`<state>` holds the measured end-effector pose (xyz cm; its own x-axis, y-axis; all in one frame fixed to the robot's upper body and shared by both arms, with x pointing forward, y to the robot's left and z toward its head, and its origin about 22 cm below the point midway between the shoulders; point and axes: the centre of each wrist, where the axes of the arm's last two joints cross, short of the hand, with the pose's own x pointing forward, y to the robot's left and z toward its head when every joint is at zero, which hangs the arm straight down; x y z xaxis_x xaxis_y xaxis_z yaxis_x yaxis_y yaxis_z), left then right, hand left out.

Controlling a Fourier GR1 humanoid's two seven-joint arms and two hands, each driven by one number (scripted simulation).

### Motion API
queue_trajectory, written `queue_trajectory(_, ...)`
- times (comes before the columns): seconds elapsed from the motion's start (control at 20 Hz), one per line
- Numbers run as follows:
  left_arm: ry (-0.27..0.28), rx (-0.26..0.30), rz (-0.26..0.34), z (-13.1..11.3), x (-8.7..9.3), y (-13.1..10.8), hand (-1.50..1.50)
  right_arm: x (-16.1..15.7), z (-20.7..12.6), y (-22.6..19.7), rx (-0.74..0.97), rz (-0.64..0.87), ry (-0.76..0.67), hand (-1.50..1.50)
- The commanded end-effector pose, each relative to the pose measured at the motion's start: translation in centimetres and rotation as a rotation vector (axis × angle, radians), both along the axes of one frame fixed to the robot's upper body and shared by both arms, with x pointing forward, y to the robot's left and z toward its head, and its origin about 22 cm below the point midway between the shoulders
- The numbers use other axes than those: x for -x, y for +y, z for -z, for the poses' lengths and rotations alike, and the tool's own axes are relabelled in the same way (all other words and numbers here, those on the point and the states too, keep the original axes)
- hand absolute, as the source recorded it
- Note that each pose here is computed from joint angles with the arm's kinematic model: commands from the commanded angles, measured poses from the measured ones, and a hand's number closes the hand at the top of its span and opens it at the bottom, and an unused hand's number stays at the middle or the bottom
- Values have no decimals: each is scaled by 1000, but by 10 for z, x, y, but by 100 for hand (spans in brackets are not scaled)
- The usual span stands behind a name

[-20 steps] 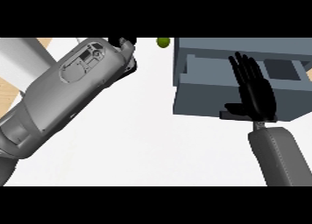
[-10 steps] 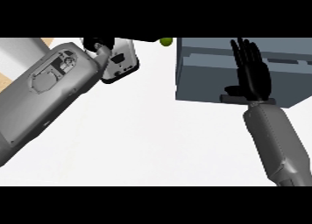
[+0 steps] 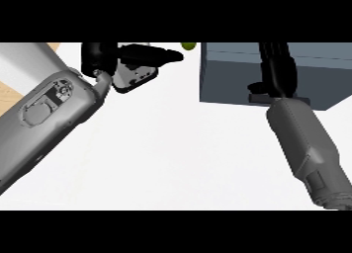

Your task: Pick up the can, place it into the drawer and close the drawer

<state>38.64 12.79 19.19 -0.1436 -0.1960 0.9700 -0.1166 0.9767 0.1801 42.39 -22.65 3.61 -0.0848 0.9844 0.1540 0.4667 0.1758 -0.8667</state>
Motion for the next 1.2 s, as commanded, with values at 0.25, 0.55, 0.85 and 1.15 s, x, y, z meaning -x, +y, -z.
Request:
queue_trajectory(0.25,-1,7,25,19,20,19,-150,-27,-32,18,-29,18,4,-150)
queue_trajectory(0.55,7,-19,11,31,23,25,-150,-36,-52,19,-41,15,-14,-150)
queue_trajectory(0.85,-8,-16,4,34,28,29,-150,-40,-62,39,-144,-55,-29,-150)
queue_trajectory(1.15,5,-19,9,36,35,41,-150,-43,-75,48,-371,-148,-59,-150)
